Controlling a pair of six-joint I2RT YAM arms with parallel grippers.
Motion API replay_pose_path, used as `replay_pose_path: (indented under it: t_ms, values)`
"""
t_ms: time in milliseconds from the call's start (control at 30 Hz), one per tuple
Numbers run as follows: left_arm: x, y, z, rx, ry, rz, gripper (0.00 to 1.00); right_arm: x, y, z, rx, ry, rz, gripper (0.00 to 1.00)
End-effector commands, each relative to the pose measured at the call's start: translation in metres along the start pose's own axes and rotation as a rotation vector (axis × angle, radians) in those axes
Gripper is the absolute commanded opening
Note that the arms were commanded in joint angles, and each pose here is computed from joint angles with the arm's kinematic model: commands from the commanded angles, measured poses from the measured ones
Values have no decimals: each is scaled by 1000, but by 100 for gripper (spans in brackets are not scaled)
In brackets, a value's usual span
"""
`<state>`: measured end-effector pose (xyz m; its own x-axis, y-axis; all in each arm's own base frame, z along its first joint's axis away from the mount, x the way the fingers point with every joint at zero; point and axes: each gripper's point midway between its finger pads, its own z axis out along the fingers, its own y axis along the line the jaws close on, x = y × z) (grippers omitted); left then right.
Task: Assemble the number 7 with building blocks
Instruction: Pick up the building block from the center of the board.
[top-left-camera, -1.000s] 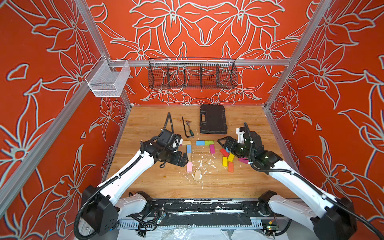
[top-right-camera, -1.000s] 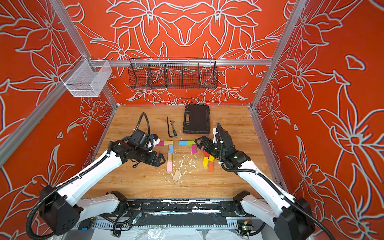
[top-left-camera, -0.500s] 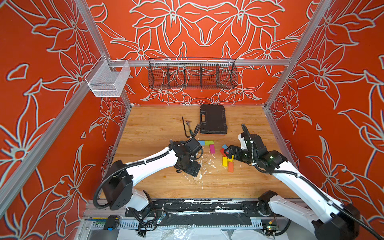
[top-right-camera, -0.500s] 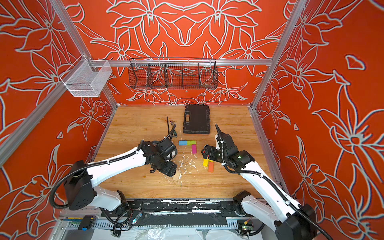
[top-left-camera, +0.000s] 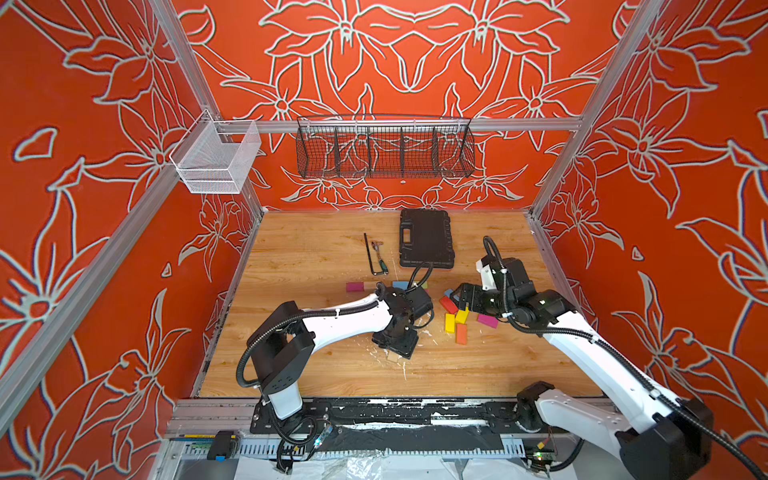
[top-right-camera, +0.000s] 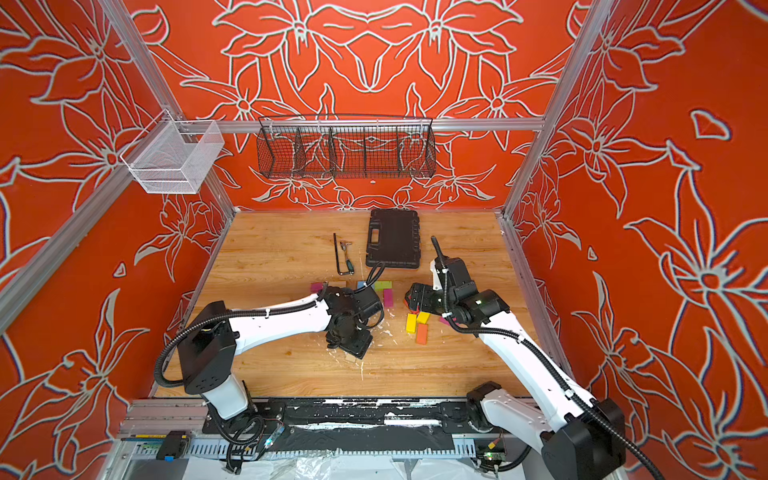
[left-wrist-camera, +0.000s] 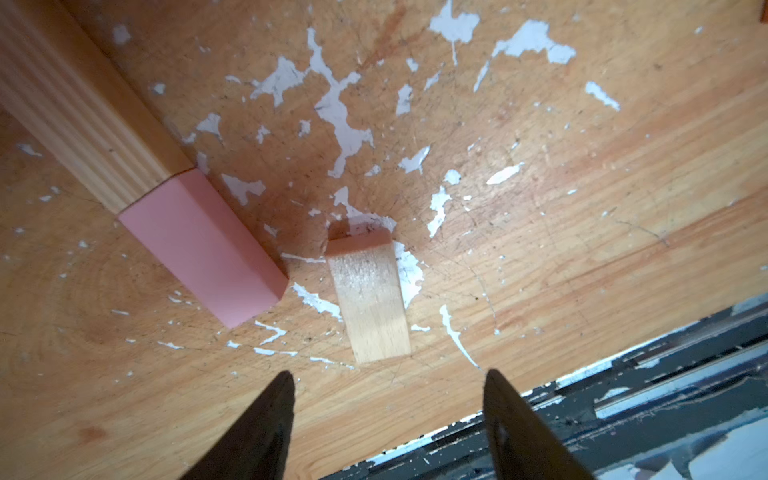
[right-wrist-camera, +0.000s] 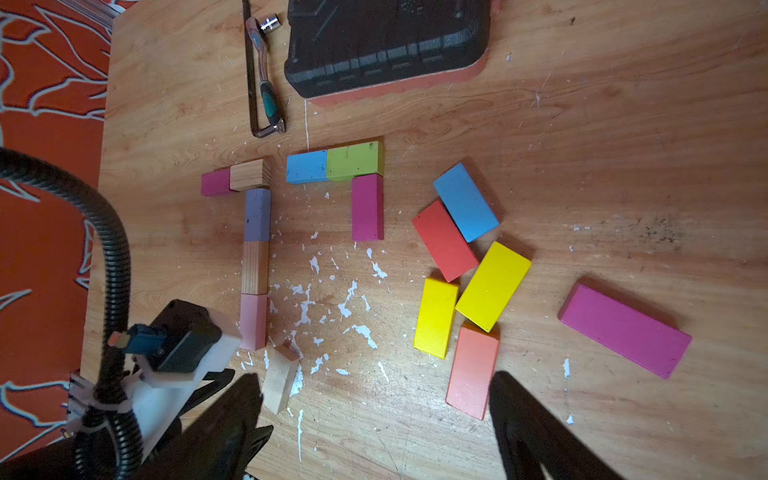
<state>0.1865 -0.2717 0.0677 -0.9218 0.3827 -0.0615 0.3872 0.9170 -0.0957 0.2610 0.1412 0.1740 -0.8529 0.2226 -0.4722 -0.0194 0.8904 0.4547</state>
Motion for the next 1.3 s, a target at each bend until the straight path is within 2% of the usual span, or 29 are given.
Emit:
replay_pose_path:
  t_ms: [0,167,733,867,967,1200,1267]
  values:
    - [3,2,12,-36,8,-40,67,8,-5,-2,1,18,0,88]
    - [6,0,24,-25,4,-70,64,10,-9,-9,-4,-7,28,88]
    - [18,9,54,-87,66,-102,61,19,-13,-7,-9,24,47,86]
    - [17,8,59,-94,76,-101,53,23,-15,-7,-16,20,54,86]
    - [19,11,63,-108,89,-110,51,26,-16,-7,-20,22,57,86]
    - [21,10,65,-109,102,-116,17,31,-18,-8,-25,23,57,85]
    - [20,8,63,-105,100,-113,15,32,-18,-8,-24,25,59,85]
